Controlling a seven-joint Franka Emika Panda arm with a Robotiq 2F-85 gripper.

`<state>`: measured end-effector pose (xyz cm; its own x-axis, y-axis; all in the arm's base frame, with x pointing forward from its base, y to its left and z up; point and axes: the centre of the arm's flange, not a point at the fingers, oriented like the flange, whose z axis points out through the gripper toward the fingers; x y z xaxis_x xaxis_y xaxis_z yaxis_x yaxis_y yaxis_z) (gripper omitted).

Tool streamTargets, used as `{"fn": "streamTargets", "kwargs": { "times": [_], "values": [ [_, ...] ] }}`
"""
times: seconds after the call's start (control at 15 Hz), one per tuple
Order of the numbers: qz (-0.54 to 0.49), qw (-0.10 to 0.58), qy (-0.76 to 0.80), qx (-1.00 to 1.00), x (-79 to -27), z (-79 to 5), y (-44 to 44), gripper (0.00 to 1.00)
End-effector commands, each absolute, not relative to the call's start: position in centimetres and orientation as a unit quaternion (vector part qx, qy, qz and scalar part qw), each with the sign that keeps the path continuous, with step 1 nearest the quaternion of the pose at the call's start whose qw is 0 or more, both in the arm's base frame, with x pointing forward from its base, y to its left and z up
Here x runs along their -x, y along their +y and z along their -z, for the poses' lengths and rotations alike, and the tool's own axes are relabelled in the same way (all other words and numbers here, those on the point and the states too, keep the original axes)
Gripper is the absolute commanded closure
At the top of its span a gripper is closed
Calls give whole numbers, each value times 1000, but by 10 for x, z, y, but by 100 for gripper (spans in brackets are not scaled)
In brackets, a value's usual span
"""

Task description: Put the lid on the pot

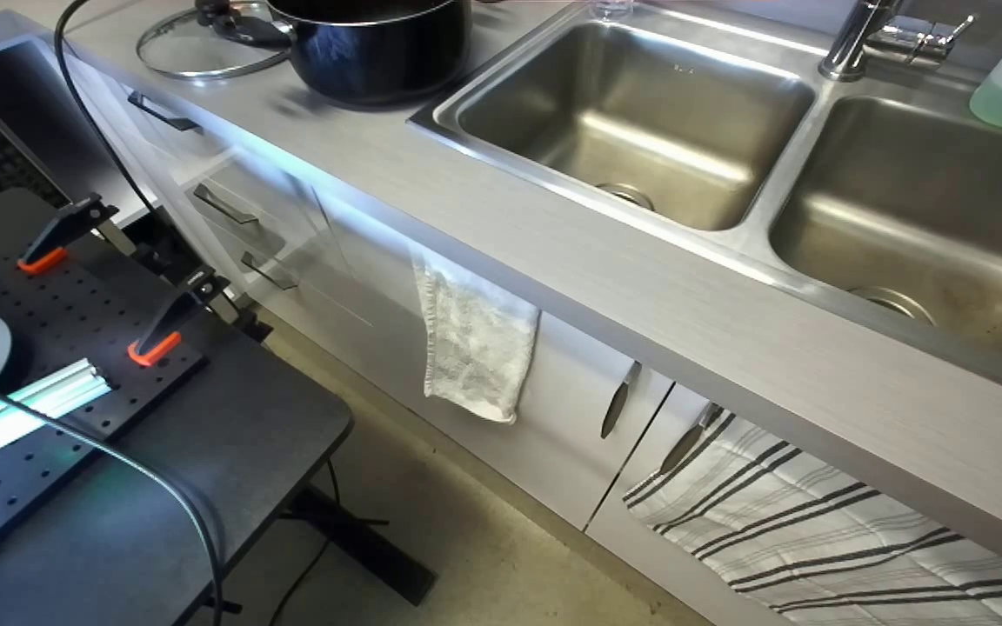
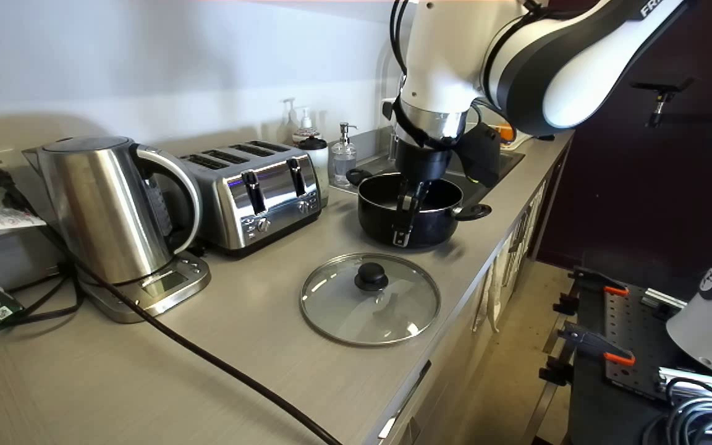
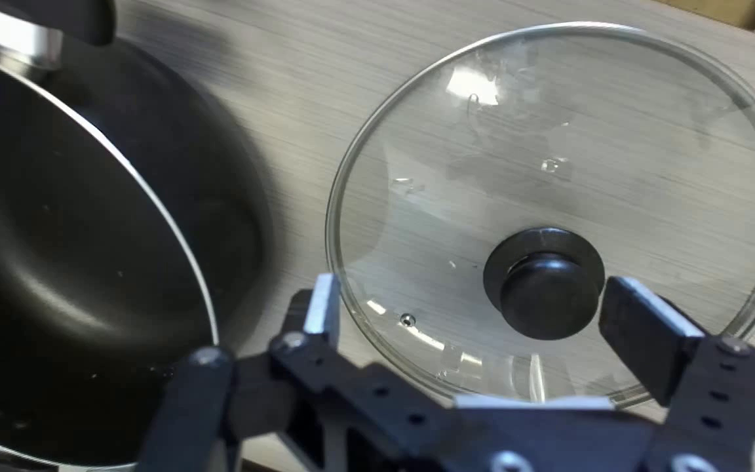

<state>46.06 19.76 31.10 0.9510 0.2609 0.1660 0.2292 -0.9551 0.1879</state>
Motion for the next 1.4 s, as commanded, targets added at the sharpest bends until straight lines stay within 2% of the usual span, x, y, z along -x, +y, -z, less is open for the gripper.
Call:
{"fn": "streamTargets", "kwargs": {
  "times": [0.0,1.0,1.07,1.2,1.33],
  "values": [
    [-93,79,128,-984,-491,-287,216,0],
    [-48,53,137,-988,-520,-234,246,0],
    [-45,51,138,-988,-520,-232,246,25],
    [-41,47,136,-989,-520,-230,245,33],
    [-38,43,135,-989,-520,-230,245,48]
  ]
}}
